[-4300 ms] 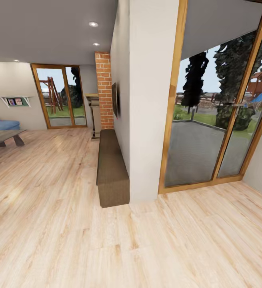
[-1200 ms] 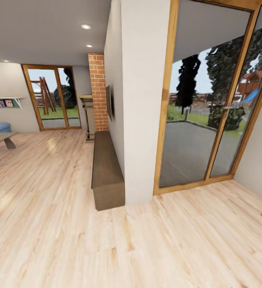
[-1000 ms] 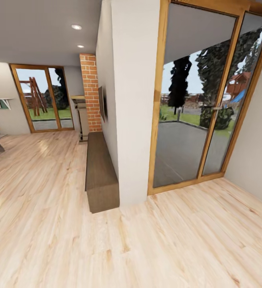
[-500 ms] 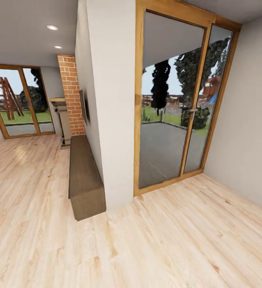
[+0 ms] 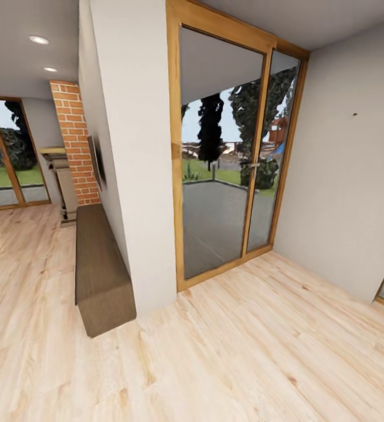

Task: In the kitchen, take the Vidalia onion out of the sink, dice it on the chopping board with the paring knife, put the diced onion into the bowl on the countertop, then place both the paring knife and the chopping board into the sink.

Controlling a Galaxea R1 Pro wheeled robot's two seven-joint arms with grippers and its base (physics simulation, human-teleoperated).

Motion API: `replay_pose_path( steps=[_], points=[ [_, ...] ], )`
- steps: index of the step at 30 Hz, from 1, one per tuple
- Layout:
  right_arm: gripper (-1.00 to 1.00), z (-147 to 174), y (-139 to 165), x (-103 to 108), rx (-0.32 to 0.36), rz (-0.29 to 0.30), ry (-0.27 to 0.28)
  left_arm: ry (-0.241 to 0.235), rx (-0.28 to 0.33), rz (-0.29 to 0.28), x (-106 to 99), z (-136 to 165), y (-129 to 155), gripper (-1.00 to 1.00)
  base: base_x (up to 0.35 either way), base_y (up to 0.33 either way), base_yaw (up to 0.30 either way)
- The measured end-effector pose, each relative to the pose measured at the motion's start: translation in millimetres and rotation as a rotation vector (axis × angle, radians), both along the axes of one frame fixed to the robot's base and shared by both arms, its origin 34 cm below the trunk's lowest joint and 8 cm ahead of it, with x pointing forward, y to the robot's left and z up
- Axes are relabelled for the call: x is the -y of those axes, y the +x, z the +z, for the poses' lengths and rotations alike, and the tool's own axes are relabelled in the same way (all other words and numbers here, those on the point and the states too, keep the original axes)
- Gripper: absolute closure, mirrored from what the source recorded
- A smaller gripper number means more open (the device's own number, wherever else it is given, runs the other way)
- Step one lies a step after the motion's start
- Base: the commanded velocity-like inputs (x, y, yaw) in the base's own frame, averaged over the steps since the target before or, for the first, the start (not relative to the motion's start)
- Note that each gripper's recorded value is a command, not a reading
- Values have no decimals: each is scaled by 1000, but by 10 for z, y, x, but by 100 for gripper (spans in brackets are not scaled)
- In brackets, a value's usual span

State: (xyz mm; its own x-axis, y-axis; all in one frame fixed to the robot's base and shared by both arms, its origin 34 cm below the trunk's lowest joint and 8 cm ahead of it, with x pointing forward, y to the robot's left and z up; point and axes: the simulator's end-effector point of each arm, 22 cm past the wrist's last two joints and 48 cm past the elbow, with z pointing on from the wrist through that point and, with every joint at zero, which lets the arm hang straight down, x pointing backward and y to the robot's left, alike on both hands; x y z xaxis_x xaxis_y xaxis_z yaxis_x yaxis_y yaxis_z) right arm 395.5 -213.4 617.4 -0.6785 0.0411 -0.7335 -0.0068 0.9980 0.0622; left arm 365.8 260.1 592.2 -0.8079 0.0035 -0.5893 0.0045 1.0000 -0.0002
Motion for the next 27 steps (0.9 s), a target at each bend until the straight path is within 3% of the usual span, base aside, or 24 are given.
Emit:
replay_pose_path(
  steps=[27],
  points=[
    [-100,411,35,0,30,0,0,0,28,0,0,399,36,-100,0,0,-218]
  ],
)
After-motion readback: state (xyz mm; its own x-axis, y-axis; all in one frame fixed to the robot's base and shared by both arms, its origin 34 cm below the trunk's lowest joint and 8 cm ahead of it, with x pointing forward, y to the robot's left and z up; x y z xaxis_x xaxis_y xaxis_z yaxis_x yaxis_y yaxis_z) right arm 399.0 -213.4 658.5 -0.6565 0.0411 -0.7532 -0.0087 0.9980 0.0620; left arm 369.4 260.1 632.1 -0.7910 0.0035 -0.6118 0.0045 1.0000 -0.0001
